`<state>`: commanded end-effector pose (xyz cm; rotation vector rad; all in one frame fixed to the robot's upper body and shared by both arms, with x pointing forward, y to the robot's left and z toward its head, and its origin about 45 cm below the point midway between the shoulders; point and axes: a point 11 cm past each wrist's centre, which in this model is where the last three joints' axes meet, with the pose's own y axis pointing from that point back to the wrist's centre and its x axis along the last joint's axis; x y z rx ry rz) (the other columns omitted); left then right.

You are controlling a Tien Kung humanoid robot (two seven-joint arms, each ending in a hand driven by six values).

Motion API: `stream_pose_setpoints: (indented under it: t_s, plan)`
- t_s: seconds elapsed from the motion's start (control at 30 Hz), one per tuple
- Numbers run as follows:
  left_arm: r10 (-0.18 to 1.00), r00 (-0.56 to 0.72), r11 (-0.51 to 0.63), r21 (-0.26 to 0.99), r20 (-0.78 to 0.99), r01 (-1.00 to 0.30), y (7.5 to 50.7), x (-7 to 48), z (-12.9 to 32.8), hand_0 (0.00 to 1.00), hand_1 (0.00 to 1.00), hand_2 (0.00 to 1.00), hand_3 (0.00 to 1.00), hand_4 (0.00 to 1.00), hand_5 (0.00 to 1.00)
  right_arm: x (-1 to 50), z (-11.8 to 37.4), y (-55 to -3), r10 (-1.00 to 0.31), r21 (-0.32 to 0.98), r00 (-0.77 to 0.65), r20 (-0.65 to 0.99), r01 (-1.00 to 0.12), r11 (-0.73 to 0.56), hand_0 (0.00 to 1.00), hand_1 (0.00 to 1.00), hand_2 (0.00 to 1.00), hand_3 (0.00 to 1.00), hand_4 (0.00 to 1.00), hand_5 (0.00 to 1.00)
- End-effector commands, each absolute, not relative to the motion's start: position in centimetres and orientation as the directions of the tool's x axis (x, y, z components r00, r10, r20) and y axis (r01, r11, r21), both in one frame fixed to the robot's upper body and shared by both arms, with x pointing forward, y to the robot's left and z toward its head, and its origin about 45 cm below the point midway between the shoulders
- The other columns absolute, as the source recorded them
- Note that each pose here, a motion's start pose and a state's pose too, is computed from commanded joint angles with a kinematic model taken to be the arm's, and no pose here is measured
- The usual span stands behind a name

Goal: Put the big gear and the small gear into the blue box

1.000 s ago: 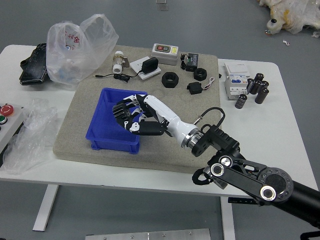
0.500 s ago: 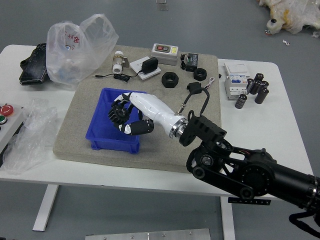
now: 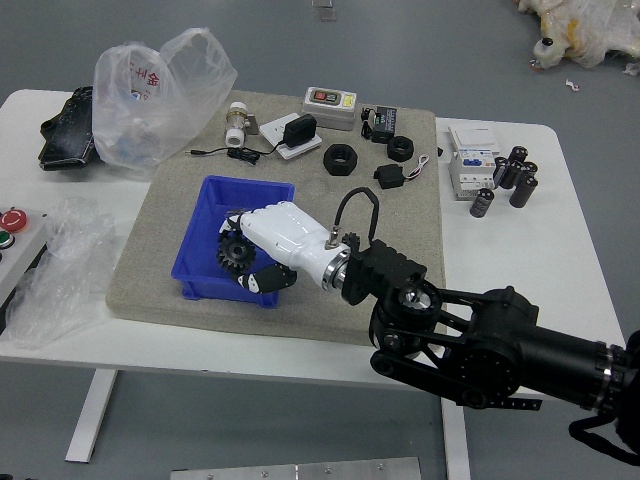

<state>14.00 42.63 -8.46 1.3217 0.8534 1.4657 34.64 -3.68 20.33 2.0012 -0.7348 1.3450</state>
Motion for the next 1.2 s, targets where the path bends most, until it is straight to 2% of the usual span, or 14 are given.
stream_pose_setpoints:
  t_s: [0.03,0.07,0.23,0.27,0.43,0.47,0.77,0.83,0.87,0.97,1.2]
  plan:
    - [0.948,0.037,-0.304,0.933,0.316,-0.193,42.6,14.0,-8.5,0.583,0.532,0.536,0.643,0.660,0.161,34.7,20.2,-3.8,-0.101,0.188,0.332,0.938,-0.732,-0.655,0.330,0.586,0.635,0.661,0.362,0.002]
    - [0.948,0.037,-0.303,0.933,0.316,-0.194,42.6,14.0,-8.5,0.583,0.532,0.535,0.643,0.660,0.162,34.8,20.0,-3.8,-0.094,0.196,0.334,0.938,-0.733,-0.652,0.350,0.646,0.836,0.725,0.479,0.146]
    - [0.948,0.038,-0.303,0.933,0.316,-0.194,42.6,14.0,-8.5,0.583,0.532,0.535,0.643,0.660,0.162,35.0,19.3,-4.3,-0.059,0.238,0.352,0.934,-0.738,-0.632,0.350,0.646,0.836,0.725,0.479,0.146]
    - [0.948,0.039,-0.303,0.933,0.316,-0.194,42.6,14.0,-8.5,0.583,0.532,0.536,0.644,0.660,0.162,35.0,19.2,-4.3,-0.057,0.240,0.353,0.934,-0.738,-0.631,0.356,0.692,0.957,0.881,0.634,0.179]
    - [0.948,0.040,-0.302,0.934,0.315,-0.194,42.5,14.0,-8.5,0.583,0.532,0.536,0.644,0.660,0.162,35.0,19.3,-4.3,-0.067,0.232,0.351,0.934,-0.739,-0.633,0.356,0.692,0.957,0.881,0.634,0.179]
    - [0.948,0.040,-0.301,0.934,0.314,-0.194,42.5,14.0,-8.5,0.583,0.532,0.535,0.643,0.660,0.162,35.0,19.4,-4.2,-0.072,0.228,0.349,0.934,-0.739,-0.634,0.339,0.694,0.998,0.942,0.708,0.213]
    - [0.949,0.040,-0.301,0.934,0.314,-0.193,42.4,14.0,-8.5,0.583,0.532,0.536,0.643,0.661,0.161,35.4,20.2,-4.6,-0.137,0.190,0.348,0.928,-0.754,-0.629,0.330,0.694,0.998,0.930,0.735,0.240]
    - [0.949,0.039,-0.300,0.934,0.313,-0.194,42.4,14.0,-8.6,0.583,0.532,0.536,0.643,0.661,0.161,36.3,20.6,-5.6,-0.177,0.168,0.334,0.926,-0.784,-0.598,0.330,0.694,0.998,0.930,0.735,0.240]
    - [0.949,0.039,-0.300,0.934,0.313,-0.194,42.4,14.0,-8.6,0.583,0.533,0.536,0.643,0.661,0.161,36.8,20.7,-6.4,-0.194,0.160,0.325,0.926,-0.801,-0.578,0.324,0.657,0.896,0.853,0.728,0.250]
    - [0.949,0.039,-0.300,0.934,0.313,-0.193,42.4,13.9,-8.6,0.583,0.533,0.536,0.643,0.661,0.161,38.4,20.6,-8.6,-0.224,0.156,0.308,0.925,-0.843,-0.515,0.324,0.657,0.896,0.853,0.728,0.250]
    - [0.949,0.037,-0.299,0.934,0.312,-0.194,42.3,13.9,-8.6,0.583,0.532,0.536,0.643,0.661,0.161,40.4,17.6,-13.6,-0.231,0.247,0.346,0.909,-0.896,-0.370,0.326,0.650,0.867,0.834,0.713,0.237]
